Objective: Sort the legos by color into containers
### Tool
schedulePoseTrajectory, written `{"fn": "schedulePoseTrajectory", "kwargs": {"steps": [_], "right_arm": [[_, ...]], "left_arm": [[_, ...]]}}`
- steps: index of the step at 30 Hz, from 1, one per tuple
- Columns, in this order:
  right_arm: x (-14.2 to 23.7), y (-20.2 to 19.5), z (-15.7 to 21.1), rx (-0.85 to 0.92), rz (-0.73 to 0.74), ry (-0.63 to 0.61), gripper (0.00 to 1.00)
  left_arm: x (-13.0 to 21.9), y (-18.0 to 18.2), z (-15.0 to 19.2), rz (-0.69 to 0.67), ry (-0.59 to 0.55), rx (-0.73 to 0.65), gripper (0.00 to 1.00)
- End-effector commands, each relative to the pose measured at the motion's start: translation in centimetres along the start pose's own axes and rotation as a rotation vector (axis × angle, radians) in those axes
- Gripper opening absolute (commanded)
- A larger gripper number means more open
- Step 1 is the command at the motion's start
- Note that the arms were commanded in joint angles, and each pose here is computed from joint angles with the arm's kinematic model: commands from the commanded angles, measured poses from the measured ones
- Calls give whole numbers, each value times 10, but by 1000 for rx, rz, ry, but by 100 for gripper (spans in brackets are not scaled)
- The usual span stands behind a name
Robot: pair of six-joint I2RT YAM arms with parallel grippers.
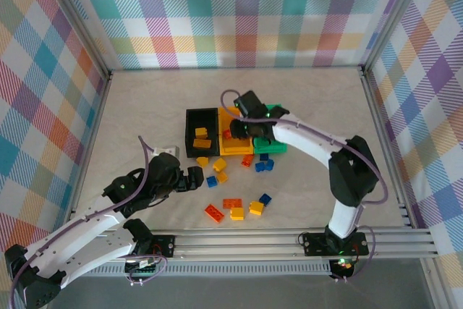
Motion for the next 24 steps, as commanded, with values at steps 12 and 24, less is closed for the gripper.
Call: {"fn": "schedulePoseTrajectory", "kwargs": {"steps": [12, 24], "right_arm": [[14, 20, -7, 85, -128, -36, 68], [44, 118, 171, 411, -309, 162, 67]], "left_arm": [[20, 2, -12, -17, -34, 24, 100], [72, 4, -70, -142, -197, -7, 100]]}}
Point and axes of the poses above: each hand's point on the last joint's axis, 136 mm out from that joint toward the fingers, its own x axis back along the fingers, its own y axis along the line the jaws close on, z = x × y, the point moved 5 cm from there along x, back along the fingers, and after that the axes turned 3 degrees about x, right-handed, at the moved point
